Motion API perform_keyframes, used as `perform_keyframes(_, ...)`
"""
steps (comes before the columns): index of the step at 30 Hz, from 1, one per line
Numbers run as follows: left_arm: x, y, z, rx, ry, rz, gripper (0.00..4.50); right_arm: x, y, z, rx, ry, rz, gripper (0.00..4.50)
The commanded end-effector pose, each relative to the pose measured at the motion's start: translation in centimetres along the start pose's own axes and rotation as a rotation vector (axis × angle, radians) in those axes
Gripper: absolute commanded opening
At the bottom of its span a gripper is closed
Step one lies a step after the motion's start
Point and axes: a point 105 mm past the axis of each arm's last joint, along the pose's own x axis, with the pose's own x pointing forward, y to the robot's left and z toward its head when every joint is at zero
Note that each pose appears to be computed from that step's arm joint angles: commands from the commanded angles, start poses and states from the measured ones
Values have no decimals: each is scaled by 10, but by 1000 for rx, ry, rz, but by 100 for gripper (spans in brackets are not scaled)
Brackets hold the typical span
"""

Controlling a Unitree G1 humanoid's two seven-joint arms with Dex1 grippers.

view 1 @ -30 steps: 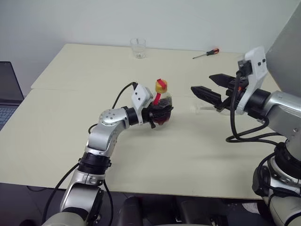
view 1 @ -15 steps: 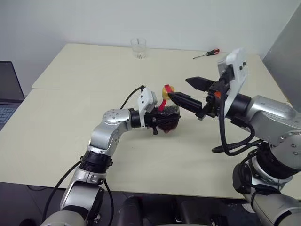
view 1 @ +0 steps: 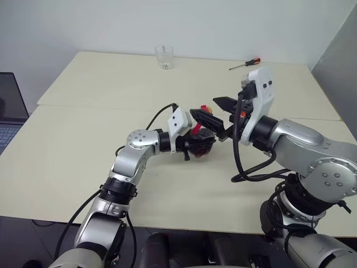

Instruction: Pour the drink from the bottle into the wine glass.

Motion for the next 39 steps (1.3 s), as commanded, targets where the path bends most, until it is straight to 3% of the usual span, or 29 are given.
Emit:
perform_keyframes(1,3,0,16,73,-37,-7,119,-2,1,-2,-28,0,-36,450)
perform_keyframes(14,5,3,16,83,-40,-4,119,0,4,-7,-73,0,-148,450)
perform_keyframes(17,6,3,15,84,-41,-5,119,0,5,-7,-64,-5,-157,391)
perform_keyframes(25,8,3,16,87,-47,-8,119,-1,6,-10,-53,-8,-162,121)
perform_keyframes(31,10,3,20,79,-61,-11,119,-5,2,-5,-53,-9,-76,121)
perform_keyframes(39,11,-1,24,78,-67,-19,114,-10,-5,19,-246,-54,328,121)
